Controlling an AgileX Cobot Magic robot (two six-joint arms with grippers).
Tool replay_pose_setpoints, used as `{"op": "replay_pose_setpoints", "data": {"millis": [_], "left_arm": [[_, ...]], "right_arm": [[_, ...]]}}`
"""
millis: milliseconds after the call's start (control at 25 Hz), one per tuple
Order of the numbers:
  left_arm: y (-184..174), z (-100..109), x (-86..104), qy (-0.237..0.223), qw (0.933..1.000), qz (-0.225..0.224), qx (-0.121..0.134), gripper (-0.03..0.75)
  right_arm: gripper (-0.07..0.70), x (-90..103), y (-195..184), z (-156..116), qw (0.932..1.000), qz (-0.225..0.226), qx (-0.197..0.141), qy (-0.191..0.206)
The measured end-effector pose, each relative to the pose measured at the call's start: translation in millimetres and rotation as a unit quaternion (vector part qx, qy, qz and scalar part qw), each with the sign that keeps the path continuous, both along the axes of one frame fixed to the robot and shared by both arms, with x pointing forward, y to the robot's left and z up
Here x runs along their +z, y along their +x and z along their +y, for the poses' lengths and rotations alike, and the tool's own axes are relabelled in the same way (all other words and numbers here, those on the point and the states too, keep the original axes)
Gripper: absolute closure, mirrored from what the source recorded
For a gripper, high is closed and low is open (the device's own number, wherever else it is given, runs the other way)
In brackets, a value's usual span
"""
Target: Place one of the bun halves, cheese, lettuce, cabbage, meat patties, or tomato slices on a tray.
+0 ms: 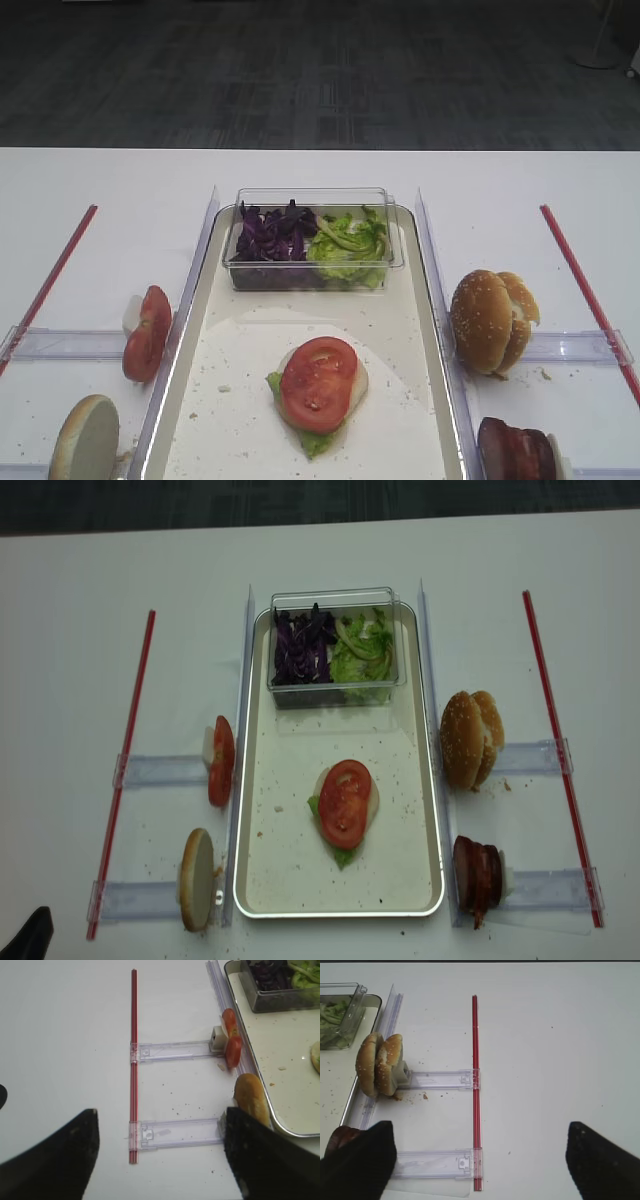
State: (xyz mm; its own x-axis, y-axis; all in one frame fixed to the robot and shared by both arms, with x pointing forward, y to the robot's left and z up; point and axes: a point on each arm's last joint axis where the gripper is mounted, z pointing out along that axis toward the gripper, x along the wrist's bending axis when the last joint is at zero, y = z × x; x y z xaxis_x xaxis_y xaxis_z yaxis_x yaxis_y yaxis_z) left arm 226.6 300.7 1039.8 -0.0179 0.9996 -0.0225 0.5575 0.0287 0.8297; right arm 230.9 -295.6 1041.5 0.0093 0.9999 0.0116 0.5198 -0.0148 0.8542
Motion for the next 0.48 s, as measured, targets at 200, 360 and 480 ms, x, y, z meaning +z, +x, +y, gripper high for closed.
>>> {"op": "replay_pose_setpoints", "data": {"millis": [200, 360, 480], "left_arm": [[0.0, 0.0, 0.0, 0.0, 1.0, 0.0, 0.0, 0.233], [-0.1, 0.0, 0.0, 0.0, 1.0, 0.0, 0.0, 0.233], [-0.1, 0.0, 0.0, 0.0, 1.0, 0.0, 0.0, 0.233]], "right_arm": [[-0.066, 0.0, 0.0, 0.0, 1.0, 0.0, 0.0, 0.0], [-0.066, 0.0, 0.0, 0.0, 1.0, 0.0, 0.0, 0.0], [-0.066, 0.0, 0.0, 0.0, 1.0, 0.0, 0.0, 0.0]]}}
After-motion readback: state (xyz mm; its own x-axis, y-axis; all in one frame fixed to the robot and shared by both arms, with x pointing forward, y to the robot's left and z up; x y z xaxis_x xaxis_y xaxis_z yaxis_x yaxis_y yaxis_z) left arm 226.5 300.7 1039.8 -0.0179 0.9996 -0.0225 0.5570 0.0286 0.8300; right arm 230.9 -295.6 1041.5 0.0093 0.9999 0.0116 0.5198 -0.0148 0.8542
